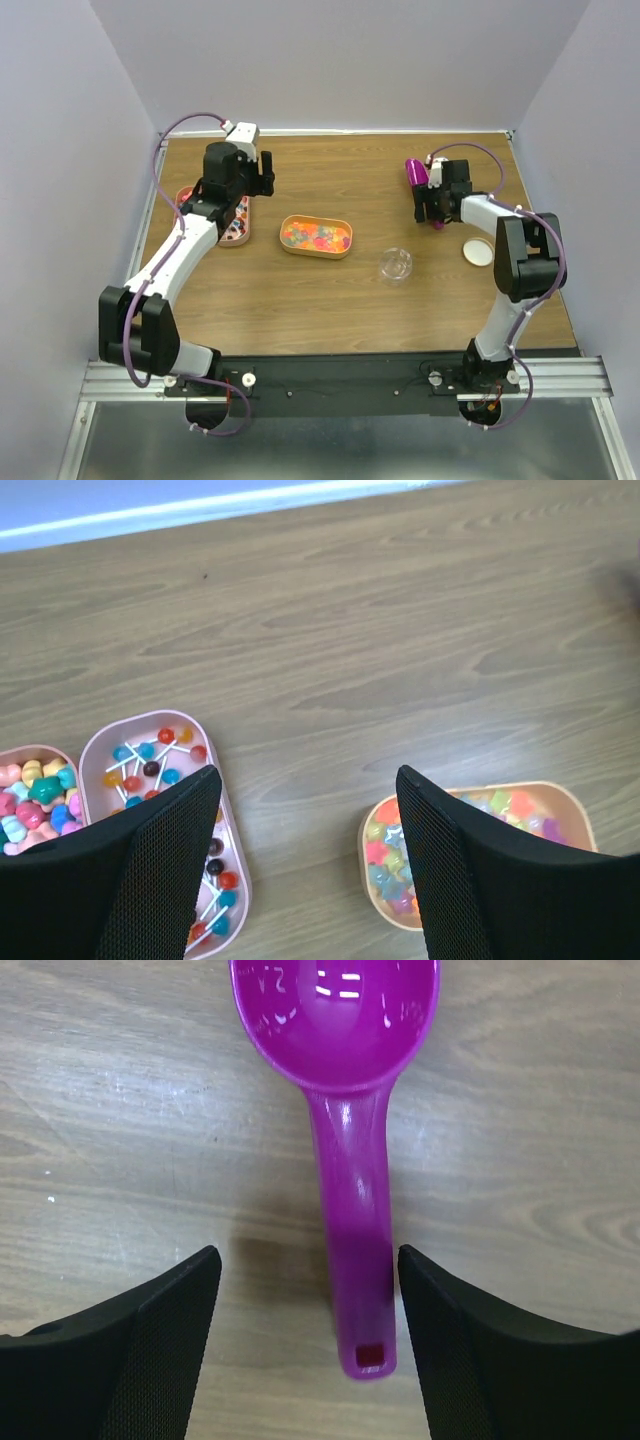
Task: Pack the candies
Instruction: Pick up the spatula from the center of the board.
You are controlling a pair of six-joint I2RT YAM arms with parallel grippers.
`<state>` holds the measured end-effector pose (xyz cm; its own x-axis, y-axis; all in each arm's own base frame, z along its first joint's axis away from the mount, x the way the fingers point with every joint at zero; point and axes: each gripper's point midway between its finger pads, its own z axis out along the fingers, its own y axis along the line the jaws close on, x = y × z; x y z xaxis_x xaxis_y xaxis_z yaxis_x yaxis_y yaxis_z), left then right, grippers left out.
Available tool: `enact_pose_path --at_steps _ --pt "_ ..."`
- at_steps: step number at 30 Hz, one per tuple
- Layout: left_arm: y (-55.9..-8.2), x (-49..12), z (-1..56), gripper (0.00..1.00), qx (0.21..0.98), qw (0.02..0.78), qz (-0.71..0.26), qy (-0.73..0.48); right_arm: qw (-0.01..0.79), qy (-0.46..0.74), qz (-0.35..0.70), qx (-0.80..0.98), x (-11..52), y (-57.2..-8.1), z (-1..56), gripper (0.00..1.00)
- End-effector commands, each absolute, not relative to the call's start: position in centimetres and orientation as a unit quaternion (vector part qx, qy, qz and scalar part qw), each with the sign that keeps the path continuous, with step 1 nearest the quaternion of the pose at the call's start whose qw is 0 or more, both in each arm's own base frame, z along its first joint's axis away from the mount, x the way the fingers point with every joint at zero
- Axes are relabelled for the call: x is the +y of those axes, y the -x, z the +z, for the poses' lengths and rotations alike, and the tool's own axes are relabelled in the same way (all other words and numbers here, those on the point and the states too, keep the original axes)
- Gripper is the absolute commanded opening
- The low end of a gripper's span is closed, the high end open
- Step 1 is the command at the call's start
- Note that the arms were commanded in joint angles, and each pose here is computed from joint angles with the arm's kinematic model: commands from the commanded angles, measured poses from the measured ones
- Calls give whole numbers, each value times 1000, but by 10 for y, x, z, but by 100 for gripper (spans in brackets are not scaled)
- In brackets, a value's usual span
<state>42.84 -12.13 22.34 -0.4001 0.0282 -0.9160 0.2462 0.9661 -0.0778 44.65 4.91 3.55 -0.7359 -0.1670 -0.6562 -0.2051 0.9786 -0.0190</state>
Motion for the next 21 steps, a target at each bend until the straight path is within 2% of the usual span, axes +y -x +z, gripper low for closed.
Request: enact_pose_path --at_steps 1,6,12,15,17,21 --pt "-427 -120 234 79 811 562 -153 -61 354 126 42 926 53 -460 29 74" --pt "-428 -118 234 79 810 562 -157 -56 343 133 38 929 50 -458 19 71" --pt "-429 -120 229 79 813 555 -166 -58 334 142 38 931 50 -453 11 58" --pt "-429 -120 230 79 812 555 -169 -58 332 147 34 931 49 -452 9 43" --pt "-428 -121 230 79 812 554 -173 -57 335 153 34 929 49 -452 11 29" --pt "-426 -122 231 79 812 552 -181 -57 344 155 38 925 50 -452 21 13"
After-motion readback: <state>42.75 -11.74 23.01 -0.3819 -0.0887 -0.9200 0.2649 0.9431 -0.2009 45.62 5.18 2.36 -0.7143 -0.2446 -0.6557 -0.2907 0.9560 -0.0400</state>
